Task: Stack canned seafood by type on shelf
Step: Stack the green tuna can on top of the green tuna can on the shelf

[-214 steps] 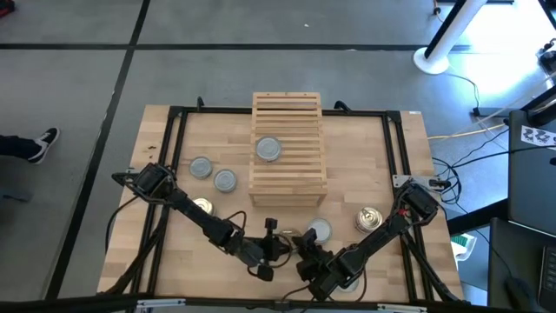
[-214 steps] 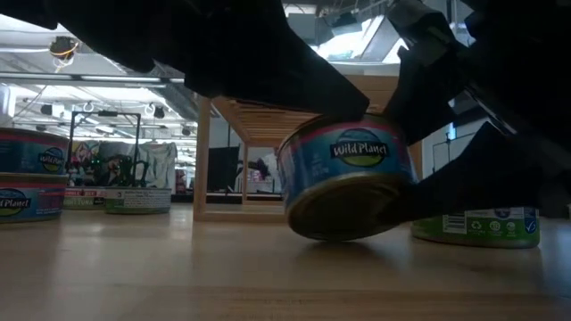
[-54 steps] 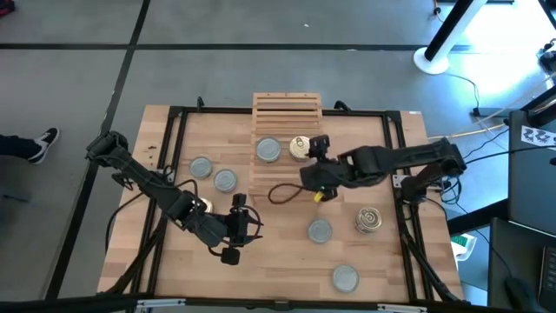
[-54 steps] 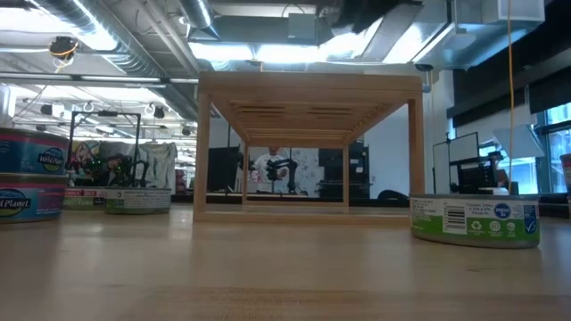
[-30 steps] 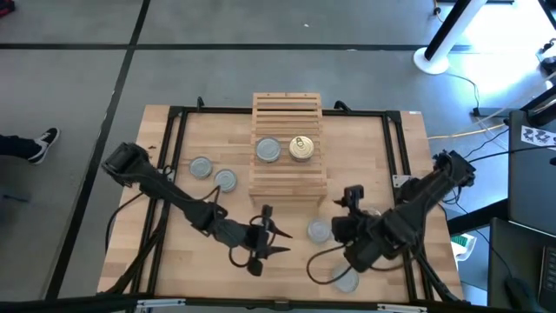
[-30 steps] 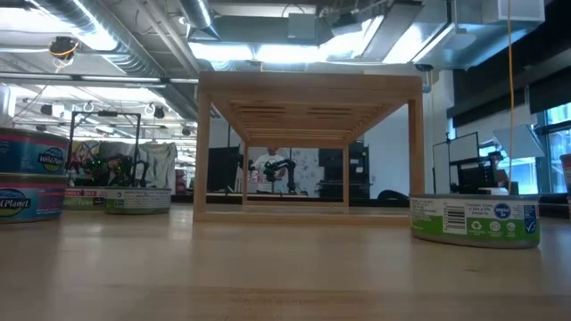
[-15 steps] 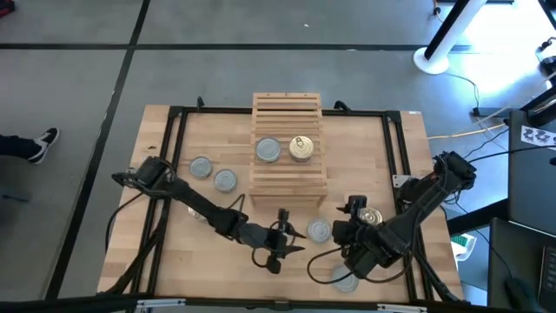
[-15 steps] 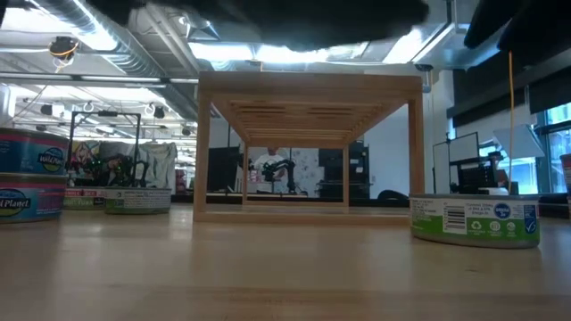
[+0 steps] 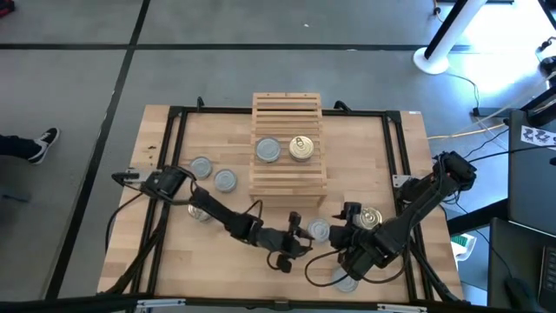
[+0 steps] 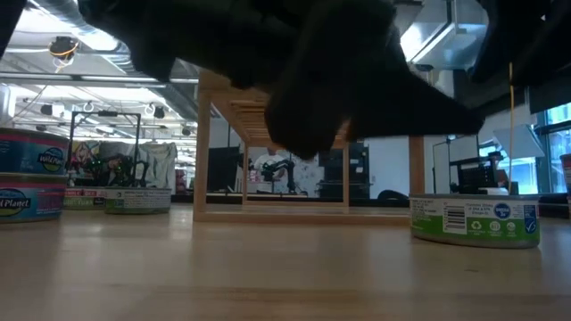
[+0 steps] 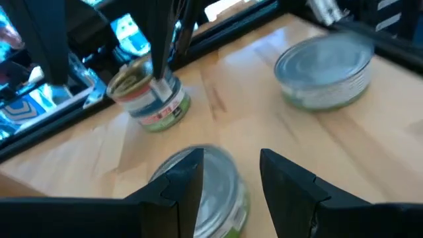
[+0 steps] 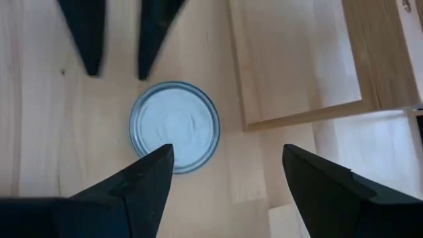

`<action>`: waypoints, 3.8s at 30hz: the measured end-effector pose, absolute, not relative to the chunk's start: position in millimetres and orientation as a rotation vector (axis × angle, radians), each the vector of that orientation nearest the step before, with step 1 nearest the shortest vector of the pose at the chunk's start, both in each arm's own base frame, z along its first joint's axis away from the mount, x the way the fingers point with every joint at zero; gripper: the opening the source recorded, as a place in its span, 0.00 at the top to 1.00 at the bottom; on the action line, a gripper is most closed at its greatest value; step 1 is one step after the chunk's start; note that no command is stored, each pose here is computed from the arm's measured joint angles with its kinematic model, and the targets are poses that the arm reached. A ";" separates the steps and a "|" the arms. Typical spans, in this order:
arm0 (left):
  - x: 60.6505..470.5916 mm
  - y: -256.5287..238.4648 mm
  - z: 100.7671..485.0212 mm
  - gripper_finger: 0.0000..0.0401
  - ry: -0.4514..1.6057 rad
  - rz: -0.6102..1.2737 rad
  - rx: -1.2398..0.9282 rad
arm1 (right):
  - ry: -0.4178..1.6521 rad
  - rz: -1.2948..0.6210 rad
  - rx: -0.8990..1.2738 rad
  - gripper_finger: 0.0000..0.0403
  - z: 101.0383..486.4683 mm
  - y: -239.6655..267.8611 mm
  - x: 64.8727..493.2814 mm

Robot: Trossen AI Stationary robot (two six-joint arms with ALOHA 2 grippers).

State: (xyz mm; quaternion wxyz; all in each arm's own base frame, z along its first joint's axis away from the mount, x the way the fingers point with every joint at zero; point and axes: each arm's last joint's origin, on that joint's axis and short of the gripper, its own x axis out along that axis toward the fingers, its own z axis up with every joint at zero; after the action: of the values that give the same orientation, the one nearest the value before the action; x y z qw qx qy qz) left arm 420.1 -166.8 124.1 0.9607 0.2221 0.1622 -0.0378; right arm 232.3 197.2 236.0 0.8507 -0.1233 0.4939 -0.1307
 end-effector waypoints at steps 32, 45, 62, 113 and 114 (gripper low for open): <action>424.6 -148.2 116.8 0.64 0.406 -0.161 0.452 | 1.017 -0.256 -0.220 0.29 236.5 200.4 235.3; 425.3 -149.3 110.1 0.64 0.401 -0.179 0.495 | 1.028 -0.245 -0.212 0.29 236.3 200.8 235.2; 426.9 -134.1 98.6 0.64 0.491 -0.164 0.509 | 1.015 -0.240 -0.197 0.29 236.6 202.0 236.4; 404.1 -174.2 90.6 0.84 0.588 -0.174 0.652 | 0.839 -0.102 -0.192 0.29 194.8 229.8 214.5; 404.0 -174.1 90.5 0.84 0.588 -0.174 0.652 | 0.840 -0.106 -0.193 0.29 193.5 228.7 214.9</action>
State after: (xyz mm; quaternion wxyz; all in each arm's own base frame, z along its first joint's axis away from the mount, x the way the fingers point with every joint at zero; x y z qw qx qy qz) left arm 404.0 -174.1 90.5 0.9015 0.3154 0.2843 -0.0841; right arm 214.9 228.7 193.5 0.9072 -0.0934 0.4070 -0.0511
